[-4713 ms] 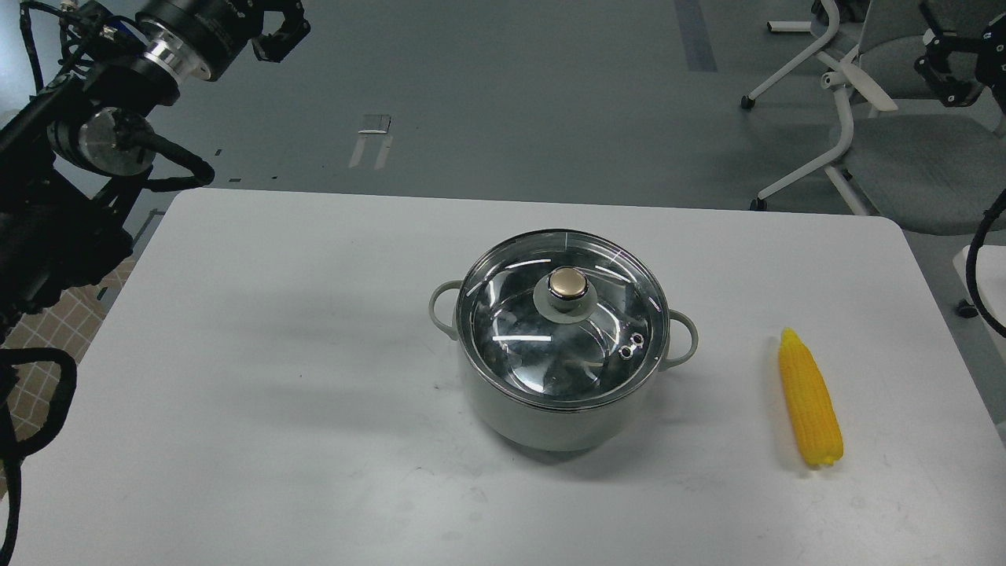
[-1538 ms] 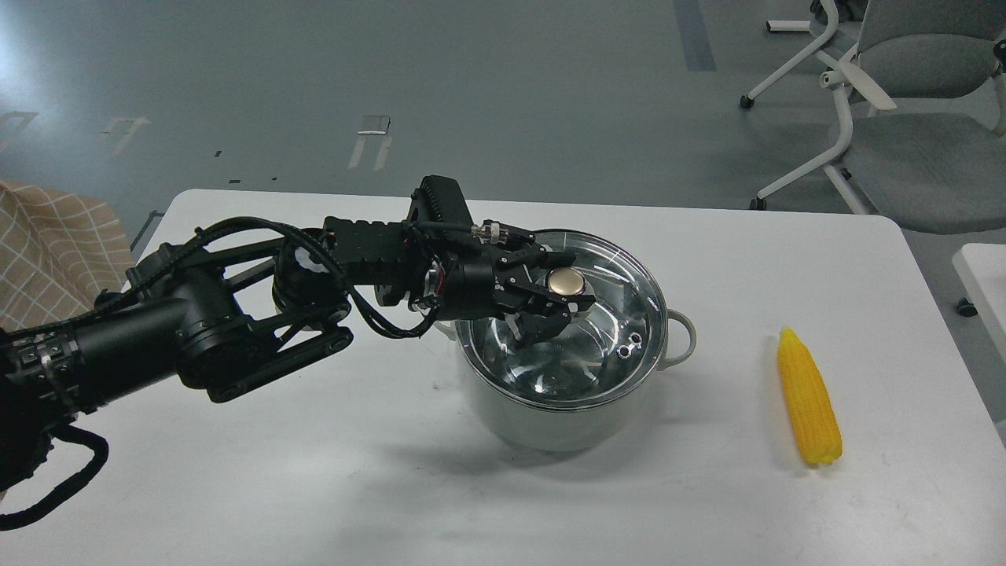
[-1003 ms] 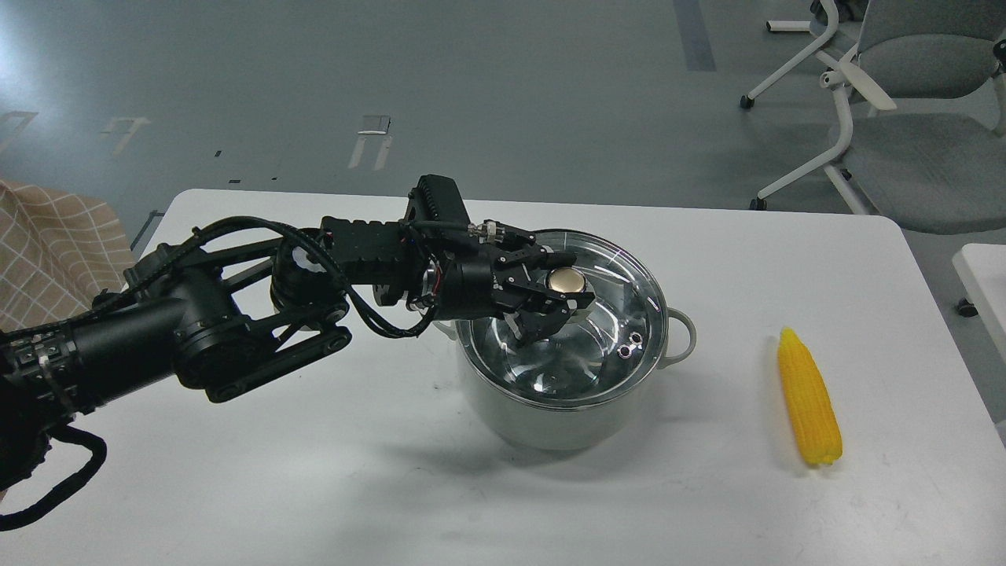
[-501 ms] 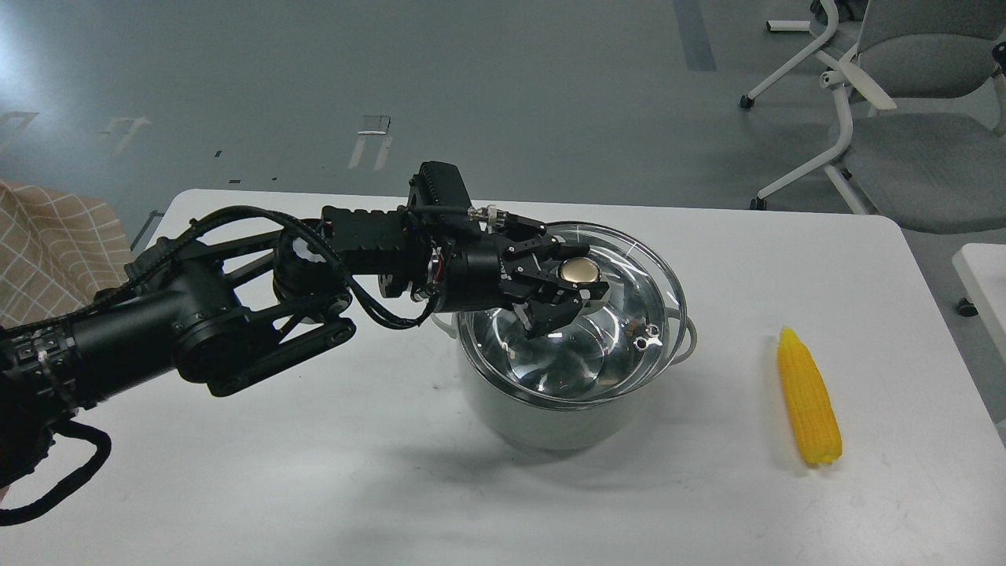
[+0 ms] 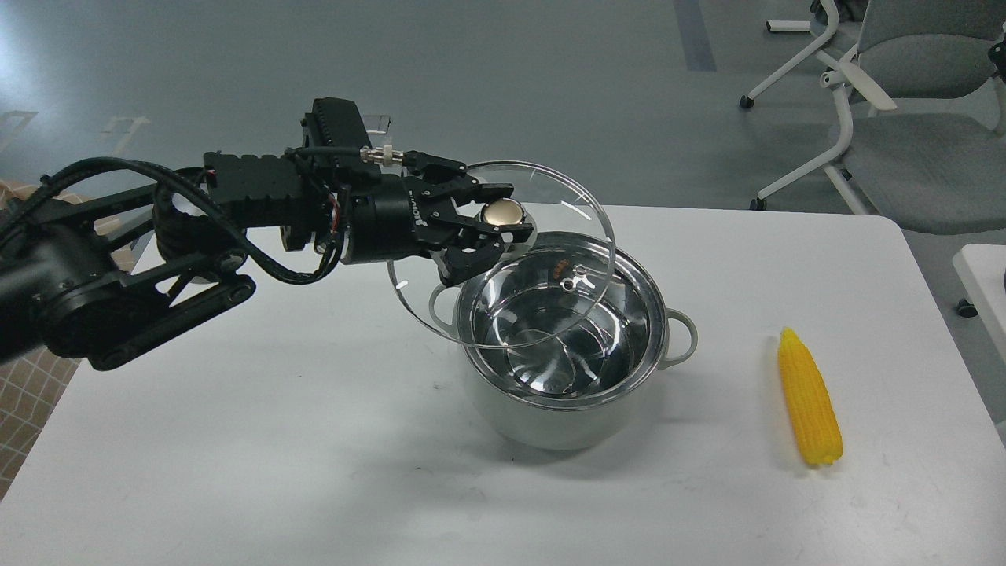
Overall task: Open pot and put corn in
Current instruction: 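Lift the glass lid off the pot and carry it toward the left arm, then lower the glass lid onto the table beside the pot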
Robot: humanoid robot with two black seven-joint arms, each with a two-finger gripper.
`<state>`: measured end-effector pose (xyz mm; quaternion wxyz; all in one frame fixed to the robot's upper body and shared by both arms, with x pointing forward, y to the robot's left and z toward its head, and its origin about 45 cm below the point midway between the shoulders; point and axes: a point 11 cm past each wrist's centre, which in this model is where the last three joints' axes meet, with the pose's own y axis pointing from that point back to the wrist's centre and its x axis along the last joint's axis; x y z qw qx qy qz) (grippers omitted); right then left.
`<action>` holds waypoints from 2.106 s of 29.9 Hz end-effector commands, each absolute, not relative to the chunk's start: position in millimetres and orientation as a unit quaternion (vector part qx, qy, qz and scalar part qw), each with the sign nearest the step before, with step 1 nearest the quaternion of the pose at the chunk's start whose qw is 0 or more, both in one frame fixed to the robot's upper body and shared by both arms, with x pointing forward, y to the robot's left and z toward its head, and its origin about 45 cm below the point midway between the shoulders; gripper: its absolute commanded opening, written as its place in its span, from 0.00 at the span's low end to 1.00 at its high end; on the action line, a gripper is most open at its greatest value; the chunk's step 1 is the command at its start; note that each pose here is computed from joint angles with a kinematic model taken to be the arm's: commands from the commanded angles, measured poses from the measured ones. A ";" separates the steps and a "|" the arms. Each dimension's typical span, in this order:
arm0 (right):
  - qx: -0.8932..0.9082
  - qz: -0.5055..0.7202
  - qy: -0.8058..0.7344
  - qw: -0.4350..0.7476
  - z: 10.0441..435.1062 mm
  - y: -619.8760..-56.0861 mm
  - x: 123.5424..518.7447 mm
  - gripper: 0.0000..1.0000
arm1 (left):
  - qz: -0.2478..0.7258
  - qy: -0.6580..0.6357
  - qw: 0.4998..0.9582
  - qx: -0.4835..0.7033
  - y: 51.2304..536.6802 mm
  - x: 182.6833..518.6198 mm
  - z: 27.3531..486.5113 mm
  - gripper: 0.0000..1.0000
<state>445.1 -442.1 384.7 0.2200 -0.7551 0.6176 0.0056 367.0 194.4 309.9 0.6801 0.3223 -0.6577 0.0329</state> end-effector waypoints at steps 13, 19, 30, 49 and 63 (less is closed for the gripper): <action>-0.757 0.012 0.615 0.219 378.1 -438.1 445.2 1.00 | 0.075 -0.578 0.676 0.451 343.8 334.5 281.9 0.42; -0.759 0.016 0.613 0.220 375.7 -434.9 446.2 1.00 | 0.078 -0.553 0.678 0.477 369.1 320.0 265.6 0.42; -0.760 0.017 0.610 0.223 375.5 -431.1 447.5 1.00 | 0.110 -0.504 0.694 0.502 404.5 301.8 211.0 0.42; -0.762 0.018 0.609 0.221 374.1 -429.9 447.4 1.00 | 0.166 -0.442 0.722 0.505 411.3 308.6 161.8 0.43; -0.761 0.021 0.611 0.217 369.4 -431.8 446.3 1.00 | 0.164 -0.432 0.725 0.511 415.5 302.7 154.6 0.64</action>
